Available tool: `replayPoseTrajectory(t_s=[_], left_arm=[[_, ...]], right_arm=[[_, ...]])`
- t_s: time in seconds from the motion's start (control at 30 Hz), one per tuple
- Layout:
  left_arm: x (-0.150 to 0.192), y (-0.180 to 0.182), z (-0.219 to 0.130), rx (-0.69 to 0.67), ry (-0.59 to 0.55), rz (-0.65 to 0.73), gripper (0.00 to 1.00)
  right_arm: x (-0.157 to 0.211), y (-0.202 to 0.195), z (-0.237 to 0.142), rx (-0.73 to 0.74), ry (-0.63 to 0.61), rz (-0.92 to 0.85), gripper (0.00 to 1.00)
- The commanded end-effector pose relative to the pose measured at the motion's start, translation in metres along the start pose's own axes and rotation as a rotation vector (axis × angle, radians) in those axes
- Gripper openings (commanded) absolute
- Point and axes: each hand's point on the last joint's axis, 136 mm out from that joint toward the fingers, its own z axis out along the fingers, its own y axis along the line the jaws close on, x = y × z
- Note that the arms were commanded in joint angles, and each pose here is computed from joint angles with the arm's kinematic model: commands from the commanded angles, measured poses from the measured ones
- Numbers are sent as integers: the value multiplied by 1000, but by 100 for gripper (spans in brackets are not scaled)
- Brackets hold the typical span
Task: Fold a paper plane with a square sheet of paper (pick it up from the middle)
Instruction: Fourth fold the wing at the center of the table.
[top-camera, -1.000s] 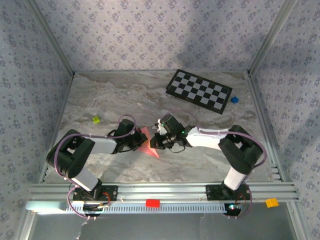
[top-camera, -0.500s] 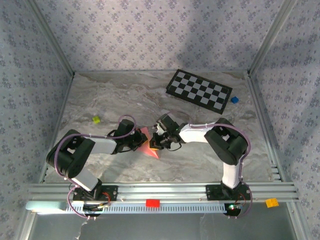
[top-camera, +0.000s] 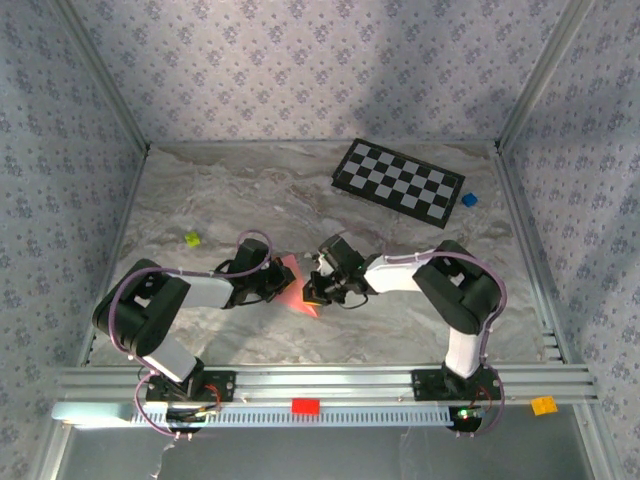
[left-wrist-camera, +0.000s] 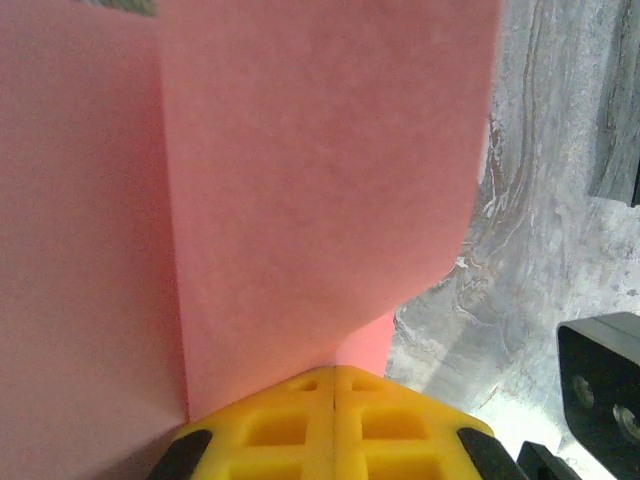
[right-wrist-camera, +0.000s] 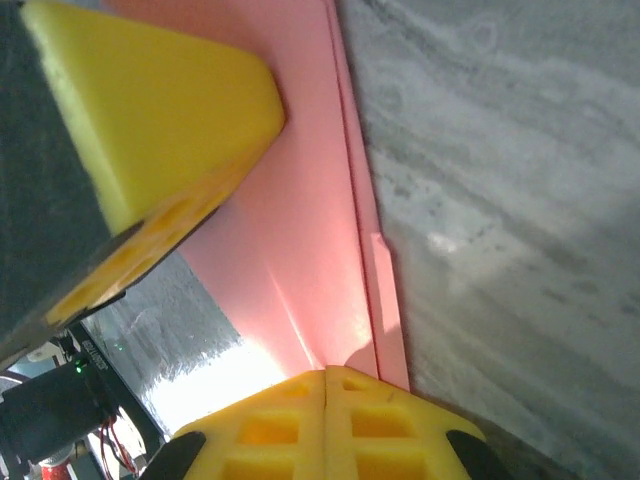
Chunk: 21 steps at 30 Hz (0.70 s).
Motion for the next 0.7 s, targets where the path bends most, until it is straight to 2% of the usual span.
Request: replayPoseTrajectory(t_s=[0.0,0.3,0.53,0.67], left_arm=[[2,38,-2,-130,-19,-37,0],[2,37,-3,-125,-22,-34,0],[2,34,-3,-119,-20,-28,0],[1,33,-3,-117,-19,-28,0]], right_arm=[[24,-11,-5,49,59,24,1],[42,-34,-10,113,63,28,1],[20,11,-31,33,-13,-73,4],[22,29,-33,7,8,-156,6]])
